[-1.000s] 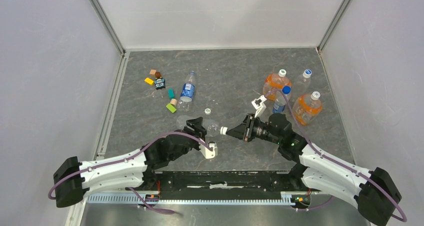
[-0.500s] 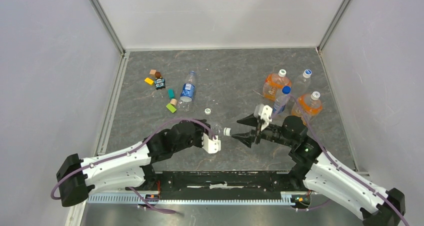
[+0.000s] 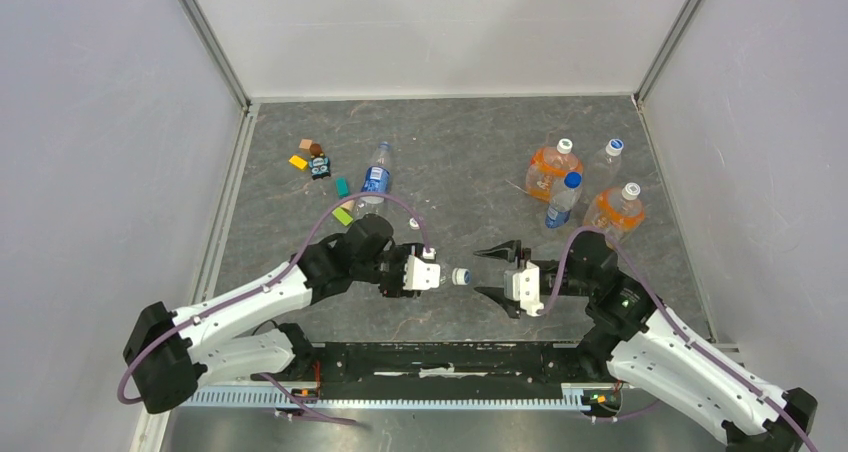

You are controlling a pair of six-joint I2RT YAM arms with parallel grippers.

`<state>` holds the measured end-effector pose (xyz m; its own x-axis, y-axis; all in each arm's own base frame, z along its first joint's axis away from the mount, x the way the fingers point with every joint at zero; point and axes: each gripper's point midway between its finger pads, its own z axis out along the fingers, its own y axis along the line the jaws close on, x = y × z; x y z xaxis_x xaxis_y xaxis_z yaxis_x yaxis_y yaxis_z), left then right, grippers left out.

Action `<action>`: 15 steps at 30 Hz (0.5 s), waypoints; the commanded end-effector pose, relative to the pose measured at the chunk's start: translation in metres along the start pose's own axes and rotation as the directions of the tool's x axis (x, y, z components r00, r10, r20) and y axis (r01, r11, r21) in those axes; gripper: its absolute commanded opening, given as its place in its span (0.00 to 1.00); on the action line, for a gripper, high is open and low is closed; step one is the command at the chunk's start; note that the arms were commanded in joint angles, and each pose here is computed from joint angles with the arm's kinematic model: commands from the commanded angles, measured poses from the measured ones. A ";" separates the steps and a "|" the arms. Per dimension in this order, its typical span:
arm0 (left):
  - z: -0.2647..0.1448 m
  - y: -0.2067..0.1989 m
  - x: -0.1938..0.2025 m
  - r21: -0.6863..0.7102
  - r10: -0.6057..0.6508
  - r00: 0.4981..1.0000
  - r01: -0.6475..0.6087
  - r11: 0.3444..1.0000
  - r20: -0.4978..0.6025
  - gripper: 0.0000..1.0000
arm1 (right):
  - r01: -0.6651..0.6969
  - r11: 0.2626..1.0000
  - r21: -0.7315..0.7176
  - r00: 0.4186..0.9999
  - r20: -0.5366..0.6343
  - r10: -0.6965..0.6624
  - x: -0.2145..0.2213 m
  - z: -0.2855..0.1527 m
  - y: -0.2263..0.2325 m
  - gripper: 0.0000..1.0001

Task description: Screw on the bottle caps

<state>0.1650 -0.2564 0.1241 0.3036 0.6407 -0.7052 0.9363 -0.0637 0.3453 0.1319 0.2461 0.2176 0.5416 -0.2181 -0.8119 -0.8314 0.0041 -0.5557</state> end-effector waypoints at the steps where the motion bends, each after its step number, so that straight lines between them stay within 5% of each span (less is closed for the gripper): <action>1: -0.004 -0.009 -0.027 0.103 -0.067 0.993 0.057 0.993 0.094 0.02 | 0.136 0.989 -0.063 0.988 0.084 -0.130 -0.024 0.002 -0.001 0.69; 15: -0.007 -0.011 -0.040 0.167 -0.124 0.980 0.097 0.981 0.157 0.02 | 0.125 0.983 -0.132 0.990 0.079 -0.115 -0.018 0.014 0.009 0.60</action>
<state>0.1452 -0.2643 0.1305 0.2270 0.5771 -0.7845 0.9737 -0.1205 0.1931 0.1140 0.2581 0.2016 0.5708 -0.1827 -0.8005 -0.8208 -0.1503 -0.5510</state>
